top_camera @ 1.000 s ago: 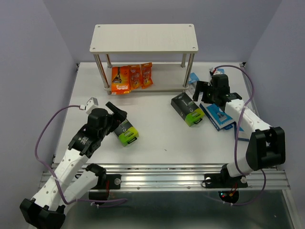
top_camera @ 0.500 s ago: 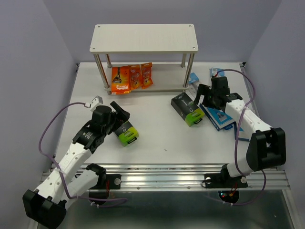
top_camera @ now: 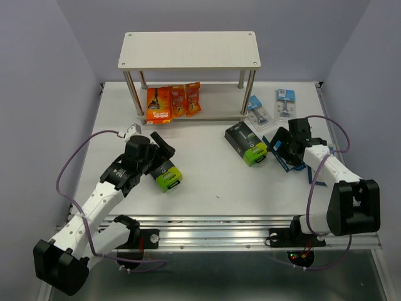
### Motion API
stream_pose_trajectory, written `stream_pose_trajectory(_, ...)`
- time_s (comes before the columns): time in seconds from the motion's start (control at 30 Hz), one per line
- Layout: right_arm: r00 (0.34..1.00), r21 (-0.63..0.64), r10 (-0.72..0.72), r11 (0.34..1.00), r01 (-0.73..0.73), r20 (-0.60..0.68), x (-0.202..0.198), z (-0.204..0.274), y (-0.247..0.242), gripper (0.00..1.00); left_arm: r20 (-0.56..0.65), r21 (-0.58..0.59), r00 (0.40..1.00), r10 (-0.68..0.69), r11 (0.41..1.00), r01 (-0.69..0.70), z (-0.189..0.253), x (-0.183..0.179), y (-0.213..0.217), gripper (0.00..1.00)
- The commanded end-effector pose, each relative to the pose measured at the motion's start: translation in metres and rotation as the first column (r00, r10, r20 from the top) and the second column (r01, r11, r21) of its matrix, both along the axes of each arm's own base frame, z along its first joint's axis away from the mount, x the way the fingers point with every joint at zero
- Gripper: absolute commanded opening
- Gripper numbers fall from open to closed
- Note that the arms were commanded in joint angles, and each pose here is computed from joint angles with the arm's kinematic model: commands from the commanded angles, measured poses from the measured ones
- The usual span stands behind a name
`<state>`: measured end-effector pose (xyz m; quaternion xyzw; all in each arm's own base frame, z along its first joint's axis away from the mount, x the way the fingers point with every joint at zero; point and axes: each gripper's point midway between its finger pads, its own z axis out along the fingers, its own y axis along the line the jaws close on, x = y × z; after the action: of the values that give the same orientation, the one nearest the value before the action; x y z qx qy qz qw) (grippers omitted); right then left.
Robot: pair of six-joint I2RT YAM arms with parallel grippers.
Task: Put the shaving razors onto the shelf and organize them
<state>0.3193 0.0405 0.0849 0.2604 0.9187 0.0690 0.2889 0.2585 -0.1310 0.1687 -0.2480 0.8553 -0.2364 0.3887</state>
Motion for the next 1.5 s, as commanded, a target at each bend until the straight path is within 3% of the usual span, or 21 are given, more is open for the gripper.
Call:
stream_pose_trajectory(0.0,0.999,0.087,-0.042,0.995,0.042,-0.002,-0.002,-0.002,0.008,0.99,0.064,-0.018,0.997,-0.034,0.999,0.035,0.023,0.011,-0.008,0.99)
stream_pose_trajectory(0.2,1.000,0.068,-0.021,0.997,0.020,0.010,0.004,-0.001,0.006,0.99,0.050,-0.018,0.997,-0.058,0.998,0.059,0.019,0.014,-0.014,0.99)
stream_pose_trajectory(0.47,0.977,-0.048,0.023,0.999,-0.013,0.212,0.064,0.048,-0.007,1.00,0.052,-0.033,0.997,-0.051,0.998,0.052,0.018,0.015,-0.015,0.99)
stream_pose_trajectory(0.63,0.915,-0.179,0.258,0.961,-0.210,0.309,0.126,0.057,0.001,1.00,0.047,-0.049,0.999,-0.028,0.998,0.031,0.015,0.012,-0.013,0.99)
stream_pose_trajectory(0.7,0.847,-0.228,0.421,0.904,-0.362,0.324,0.140,0.058,0.016,1.00,0.057,-0.056,0.998,-0.015,0.998,0.019,0.018,0.013,-0.011,0.99)
stream_pose_trajectory(0.77,0.800,-0.270,0.492,0.868,-0.418,0.344,0.164,0.058,0.019,1.00,0.062,-0.055,0.998,0.001,0.998,0.003,0.019,0.013,-0.009,0.99)
stream_pose_trajectory(1.07,0.689,-0.351,0.666,0.742,-0.571,0.285,0.227,0.020,0.017,1.00,0.063,-0.055,0.995,0.080,0.996,-0.076,0.017,0.007,0.007,0.99)
stream_pose_trajectory(1.47,0.658,-0.385,0.714,0.692,-0.611,0.240,0.256,-0.006,0.016,0.93,0.032,-0.067,0.996,0.088,0.994,-0.086,0.011,0.009,0.004,0.99)
